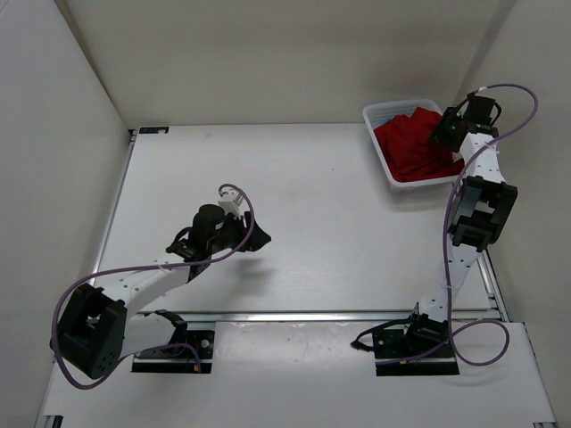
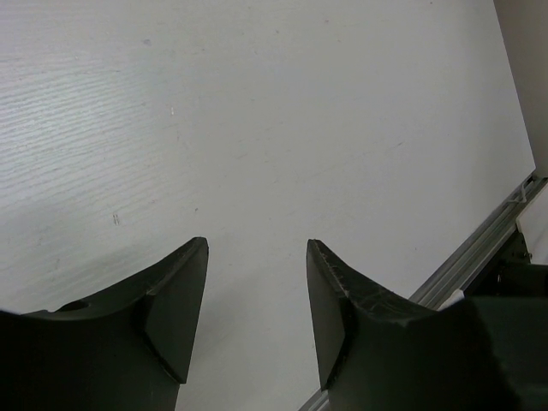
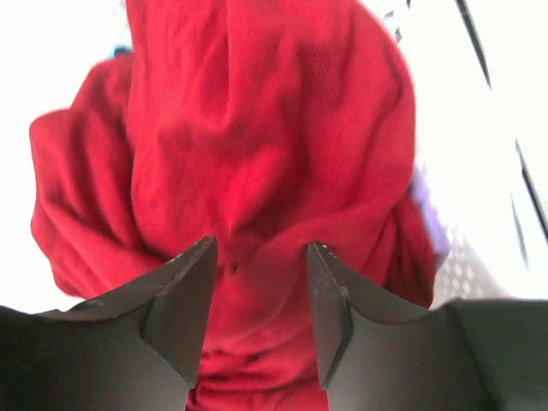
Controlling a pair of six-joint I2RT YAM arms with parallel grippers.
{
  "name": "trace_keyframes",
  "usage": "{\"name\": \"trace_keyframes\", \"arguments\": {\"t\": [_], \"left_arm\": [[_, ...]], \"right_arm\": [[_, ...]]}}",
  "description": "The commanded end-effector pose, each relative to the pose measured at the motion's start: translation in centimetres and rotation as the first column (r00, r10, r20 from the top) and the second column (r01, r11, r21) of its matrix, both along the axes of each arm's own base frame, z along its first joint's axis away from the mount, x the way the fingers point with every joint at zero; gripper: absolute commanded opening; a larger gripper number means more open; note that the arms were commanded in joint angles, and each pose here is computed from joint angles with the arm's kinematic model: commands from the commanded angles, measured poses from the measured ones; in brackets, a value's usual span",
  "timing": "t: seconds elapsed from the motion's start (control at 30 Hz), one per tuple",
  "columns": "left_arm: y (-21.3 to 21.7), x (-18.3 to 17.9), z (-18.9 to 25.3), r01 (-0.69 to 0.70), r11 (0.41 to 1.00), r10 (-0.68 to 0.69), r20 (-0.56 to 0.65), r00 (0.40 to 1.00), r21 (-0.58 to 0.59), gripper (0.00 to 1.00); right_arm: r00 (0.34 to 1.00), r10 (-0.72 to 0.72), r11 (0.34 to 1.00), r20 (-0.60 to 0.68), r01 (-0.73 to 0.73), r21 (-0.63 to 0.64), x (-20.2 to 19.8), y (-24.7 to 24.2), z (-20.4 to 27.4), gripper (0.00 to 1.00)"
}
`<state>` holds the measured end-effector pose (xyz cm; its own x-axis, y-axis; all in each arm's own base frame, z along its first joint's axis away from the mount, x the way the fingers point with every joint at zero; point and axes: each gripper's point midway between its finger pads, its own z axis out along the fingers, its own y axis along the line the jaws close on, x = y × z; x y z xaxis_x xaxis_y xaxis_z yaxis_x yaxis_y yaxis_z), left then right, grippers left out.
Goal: Fold and stack the t-shirts
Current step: Grab crumpled tshirt from bin with the right arm
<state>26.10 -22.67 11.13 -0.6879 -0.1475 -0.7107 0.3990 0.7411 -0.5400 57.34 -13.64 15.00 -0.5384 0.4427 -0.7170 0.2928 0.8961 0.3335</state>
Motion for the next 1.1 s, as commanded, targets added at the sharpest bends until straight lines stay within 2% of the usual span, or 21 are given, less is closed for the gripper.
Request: {"name": "trace_keyframes", "arguments": {"t": [0.0,0.1,0.17,0.27,0.37,0.43,0.53,0.67,0.73,0.77,0.87,0.97,1.07], "left_arm": [[0.2,1.4,1.7,-0.021,1.000,0.021,0.042,0.999,-0.002,0.60],[0.3,1.5,2.2,-0.025,1.000,0.025,0.052,0.998,-0.008,0.60],[0.4,1.5,2.0,-0.031,1.000,0.031,0.051,0.998,-0.001,0.59],[0.5,1.5,2.0,-0.034,0.999,0.034,0.045,0.998,-0.006,0.59],[0.6,1.5,2.1,-0.037,0.999,0.037,0.051,0.998,-0.009,0.58],[0.6,1.3,2.1,-0.031,0.999,0.032,0.040,0.999,-0.015,0.57],[0.4,1.8,3.0,-0.038,0.999,0.039,0.046,0.998,-0.028,0.56],[0.3,2.2,4.8,-0.041,0.998,0.044,0.069,0.997,-0.044,0.57],[0.3,2.4,5.8,-0.044,0.997,0.048,0.083,0.995,-0.058,0.57],[0.8,2.7,6.2,-0.058,0.996,0.063,0.085,0.994,-0.066,0.57],[1.3,2.7,7.4,-0.069,0.993,0.078,0.091,0.993,-0.100,0.57],[2.4,3.0,8.5,-0.091,0.988,0.103,0.102,0.989,-0.123,0.57],[3.5,3.4,10.1,-0.105,0.983,0.124,0.122,0.985,-0.150,0.58]], "right_arm": [[1.000,0.006,1.000,0.009,-0.006,-0.007,0.8,-0.9,1.1,0.45],[1.000,0.005,1.000,-0.003,-0.005,-0.018,0.8,-0.6,0.5,0.43],[1.000,0.004,1.000,-0.013,-0.004,-0.019,0.5,-0.5,0.2,0.29],[1.000,0.005,1.000,-0.010,-0.005,-0.016,0.6,-0.5,0.3,0.20],[1.000,0.001,1.000,-0.011,-0.001,-0.015,0.2,-0.5,0.9,0.00],[1.000,0.006,1.000,0.014,-0.006,-0.016,0.2,0.1,2.2,0.00],[0.994,0.028,0.999,0.103,-0.024,-0.039,-0.3,1.3,7.5,0.00],[0.949,0.098,0.994,0.300,-0.081,-0.071,-1.9,4.4,18.4,0.00],[0.897,0.148,0.986,0.416,-0.103,-0.128,-4.5,6.7,25.4,0.00],[0.879,0.177,0.981,0.442,-0.121,-0.153,-5.0,8.1,27.0,0.00],[0.762,0.292,0.953,0.578,-0.179,-0.245,-9.8,13.7,35.4,0.00],[0.614,0.410,0.912,0.675,-0.253,-0.323,-15.3,19.9,41.2,0.00],[0.429,0.497,0.865,0.754,-0.315,-0.391,-21.5,25.4,46.4,0.00]]}}
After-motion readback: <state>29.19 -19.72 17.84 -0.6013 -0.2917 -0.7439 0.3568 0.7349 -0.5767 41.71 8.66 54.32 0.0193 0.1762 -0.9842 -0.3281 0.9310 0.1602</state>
